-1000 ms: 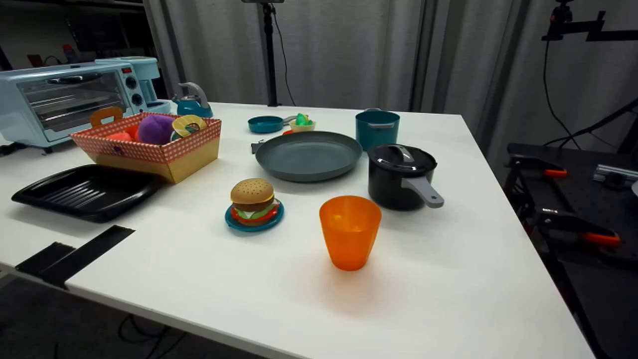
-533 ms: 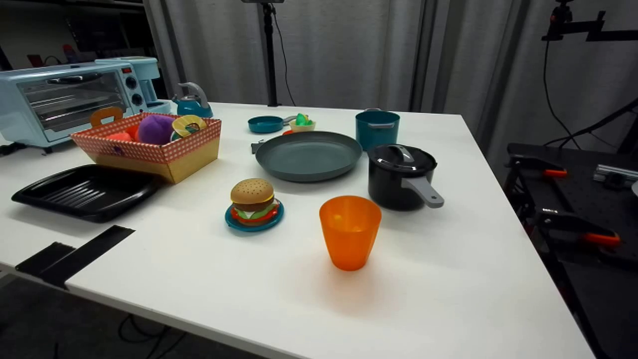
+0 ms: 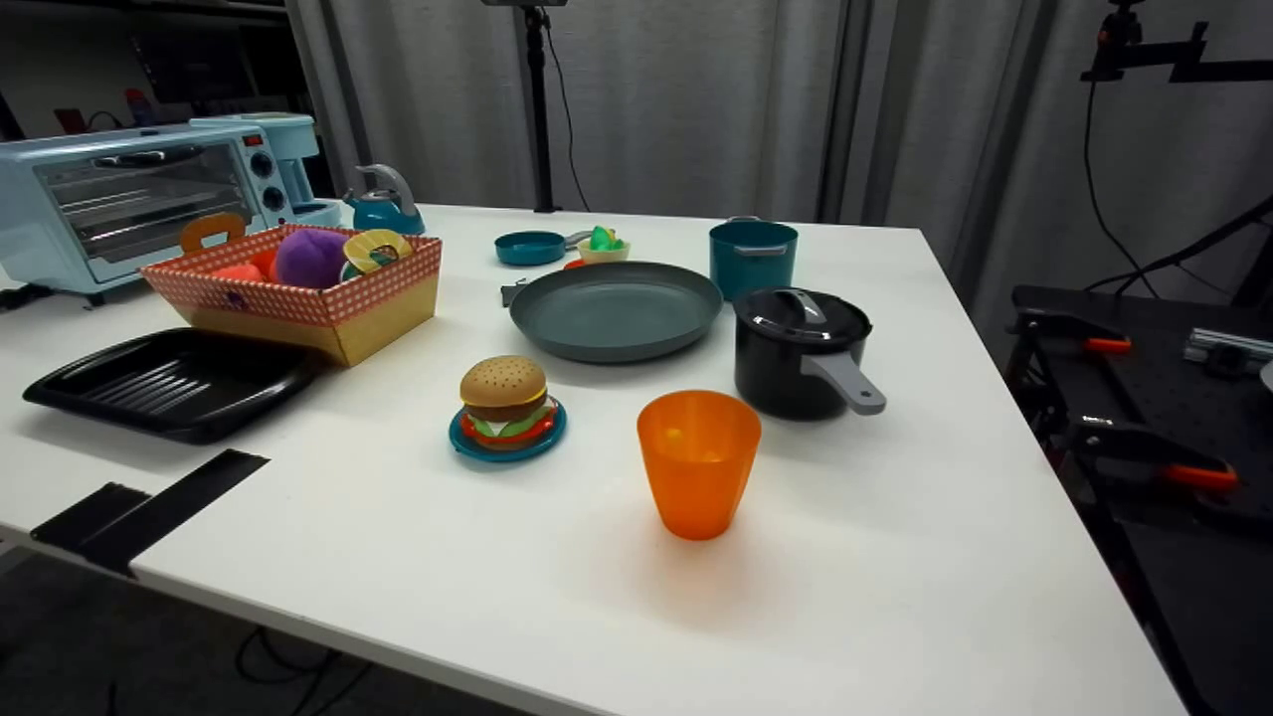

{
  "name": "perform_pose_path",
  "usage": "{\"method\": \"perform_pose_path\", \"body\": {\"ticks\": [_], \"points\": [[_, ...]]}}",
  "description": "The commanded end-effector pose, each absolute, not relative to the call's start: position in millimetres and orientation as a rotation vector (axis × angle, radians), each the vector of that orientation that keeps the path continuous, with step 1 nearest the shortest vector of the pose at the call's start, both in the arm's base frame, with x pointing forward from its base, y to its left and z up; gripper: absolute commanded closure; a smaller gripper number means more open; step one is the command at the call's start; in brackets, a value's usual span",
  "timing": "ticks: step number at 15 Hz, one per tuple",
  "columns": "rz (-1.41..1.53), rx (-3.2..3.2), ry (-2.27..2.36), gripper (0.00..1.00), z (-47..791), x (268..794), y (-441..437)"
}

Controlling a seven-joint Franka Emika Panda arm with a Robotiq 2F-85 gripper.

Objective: Move the black lid to the blue pot then move it back to the black pot

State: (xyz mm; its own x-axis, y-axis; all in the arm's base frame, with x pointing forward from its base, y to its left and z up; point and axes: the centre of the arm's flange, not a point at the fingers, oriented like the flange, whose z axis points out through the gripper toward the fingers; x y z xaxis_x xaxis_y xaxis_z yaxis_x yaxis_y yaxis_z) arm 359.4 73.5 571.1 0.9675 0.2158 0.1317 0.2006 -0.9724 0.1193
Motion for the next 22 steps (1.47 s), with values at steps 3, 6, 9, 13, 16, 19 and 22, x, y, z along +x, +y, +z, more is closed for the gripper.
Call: {"method": "perform_pose_path", "body": {"ticks": [3, 6, 9, 13, 16, 19, 22], "points": [[0.219, 3.012, 0.320, 0.00, 571.2, 359.4, 73.5], [0.219, 3.012, 0.320, 0.00, 571.1, 359.4, 73.5], [0.219, 3.012, 0.320, 0.00, 571.2, 359.4, 73.5], [0.218, 3.008, 0.317, 0.00, 569.9, 360.2, 72.9], [0.207, 3.009, 0.303, 0.00, 562.3, 364.6, 72.1], [0.177, 3.008, 0.279, 0.00, 544.4, 368.4, 66.2], [0.133, 3.019, 0.221, 0.00, 516.2, 372.3, 67.7]]}}
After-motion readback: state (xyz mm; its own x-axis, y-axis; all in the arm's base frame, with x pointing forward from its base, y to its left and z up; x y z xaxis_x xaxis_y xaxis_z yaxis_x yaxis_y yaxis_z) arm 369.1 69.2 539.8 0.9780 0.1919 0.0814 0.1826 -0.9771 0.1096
